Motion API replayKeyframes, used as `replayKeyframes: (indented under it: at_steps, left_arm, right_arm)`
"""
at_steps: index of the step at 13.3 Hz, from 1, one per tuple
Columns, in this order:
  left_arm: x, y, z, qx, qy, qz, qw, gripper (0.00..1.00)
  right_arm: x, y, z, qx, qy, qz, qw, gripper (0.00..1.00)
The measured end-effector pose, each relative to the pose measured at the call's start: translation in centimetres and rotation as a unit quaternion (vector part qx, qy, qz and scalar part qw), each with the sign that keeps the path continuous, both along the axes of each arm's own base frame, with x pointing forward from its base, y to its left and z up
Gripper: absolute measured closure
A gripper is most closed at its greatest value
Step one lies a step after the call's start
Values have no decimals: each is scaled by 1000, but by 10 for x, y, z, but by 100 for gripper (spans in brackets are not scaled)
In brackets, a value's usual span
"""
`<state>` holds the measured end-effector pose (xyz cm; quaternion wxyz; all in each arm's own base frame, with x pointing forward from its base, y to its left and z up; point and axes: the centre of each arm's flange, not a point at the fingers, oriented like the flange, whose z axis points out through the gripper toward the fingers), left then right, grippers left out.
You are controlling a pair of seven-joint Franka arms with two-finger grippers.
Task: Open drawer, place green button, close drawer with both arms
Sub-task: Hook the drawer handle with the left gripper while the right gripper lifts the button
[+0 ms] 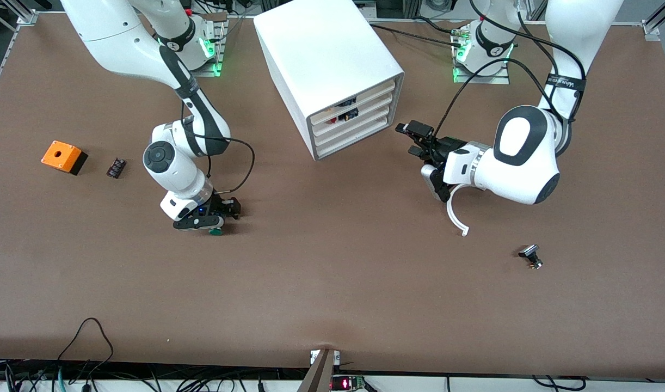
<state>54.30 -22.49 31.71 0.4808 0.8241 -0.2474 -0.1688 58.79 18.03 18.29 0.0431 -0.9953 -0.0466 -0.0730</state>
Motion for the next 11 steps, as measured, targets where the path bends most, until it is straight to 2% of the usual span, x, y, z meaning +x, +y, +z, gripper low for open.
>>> replayKeyframes:
  at_steps: [2, 4, 7, 8, 9, 10, 11]
  left_arm:
    - [-10, -4, -39, -39, -22, 13, 999, 0]
    - [-22, -17, -68, -51, -18, 23, 998, 0]
    - [-29, -25, -96, -57, -20, 19, 998, 4]
    - [-33, -27, -106, -63, -19, 14, 998, 11]
    - [-38, -29, -117, -75, -15, 17, 997, 11]
    - [-44, -33, -128, -95, -8, 29, 995, 22]
    - [-53, -39, -139, -114, 2, 44, 993, 26]
  right_arm:
    - [1, -1, 2, 0, -2, 0, 1000, 42]
    - [1, -1, 4, 0, -3, -1, 1000, 67]
    - [3, -3, 6, -4, 12, -2, 1000, 67]
    - [5, -4, 9, -7, 23, -7, 1000, 67]
    - [9, -4, 15, -8, 39, -23, 999, 67]
    - [15, -2, 25, -9, 58, -49, 997, 67]
    - [24, 2, 41, -11, 77, -73, 994, 67]
